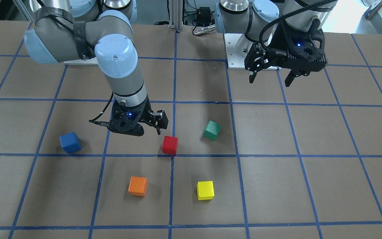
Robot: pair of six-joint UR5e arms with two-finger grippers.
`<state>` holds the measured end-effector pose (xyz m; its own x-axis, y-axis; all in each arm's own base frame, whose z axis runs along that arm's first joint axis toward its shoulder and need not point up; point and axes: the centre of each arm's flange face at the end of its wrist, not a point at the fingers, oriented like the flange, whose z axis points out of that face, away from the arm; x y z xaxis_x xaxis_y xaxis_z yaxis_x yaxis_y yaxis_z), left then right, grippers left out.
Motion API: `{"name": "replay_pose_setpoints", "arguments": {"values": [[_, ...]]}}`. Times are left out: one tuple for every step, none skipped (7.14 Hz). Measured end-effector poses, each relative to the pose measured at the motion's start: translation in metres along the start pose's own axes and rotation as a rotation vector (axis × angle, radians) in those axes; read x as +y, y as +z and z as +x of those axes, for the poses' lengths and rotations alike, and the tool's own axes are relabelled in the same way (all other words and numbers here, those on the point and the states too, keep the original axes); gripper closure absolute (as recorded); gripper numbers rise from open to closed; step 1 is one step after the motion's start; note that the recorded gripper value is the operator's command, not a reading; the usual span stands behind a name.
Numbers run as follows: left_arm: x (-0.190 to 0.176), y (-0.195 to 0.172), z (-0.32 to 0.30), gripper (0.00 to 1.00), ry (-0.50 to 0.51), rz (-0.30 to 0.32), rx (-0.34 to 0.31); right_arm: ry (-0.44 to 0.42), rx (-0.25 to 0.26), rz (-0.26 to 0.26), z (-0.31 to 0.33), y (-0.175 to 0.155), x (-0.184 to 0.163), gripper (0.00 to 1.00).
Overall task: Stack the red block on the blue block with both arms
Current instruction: 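Lower the right gripper over the red cube and grasp it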
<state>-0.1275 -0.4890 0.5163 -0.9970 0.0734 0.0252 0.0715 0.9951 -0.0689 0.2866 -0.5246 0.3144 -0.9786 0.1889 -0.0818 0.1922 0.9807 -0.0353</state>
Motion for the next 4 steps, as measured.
{"name": "replay_pose_setpoints", "arguments": {"values": [[-0.001,-0.001,-0.002,0.0,-0.01,0.015,-0.002,0.01,-0.001,-0.006,-0.016,0.02,0.005,0.0],[-0.005,-0.003,-0.003,0.0,-0.024,0.029,-0.003,0.004,-0.004,-0.014,-0.029,0.037,0.008,0.0],[-0.008,-0.003,-0.004,0.0,-0.03,0.039,-0.004,-0.001,-0.005,-0.021,-0.036,0.052,0.01,0.0],[-0.009,-0.003,-0.004,0.0,-0.033,0.045,-0.005,-0.002,-0.003,-0.03,-0.039,0.065,0.009,0.0]]}}
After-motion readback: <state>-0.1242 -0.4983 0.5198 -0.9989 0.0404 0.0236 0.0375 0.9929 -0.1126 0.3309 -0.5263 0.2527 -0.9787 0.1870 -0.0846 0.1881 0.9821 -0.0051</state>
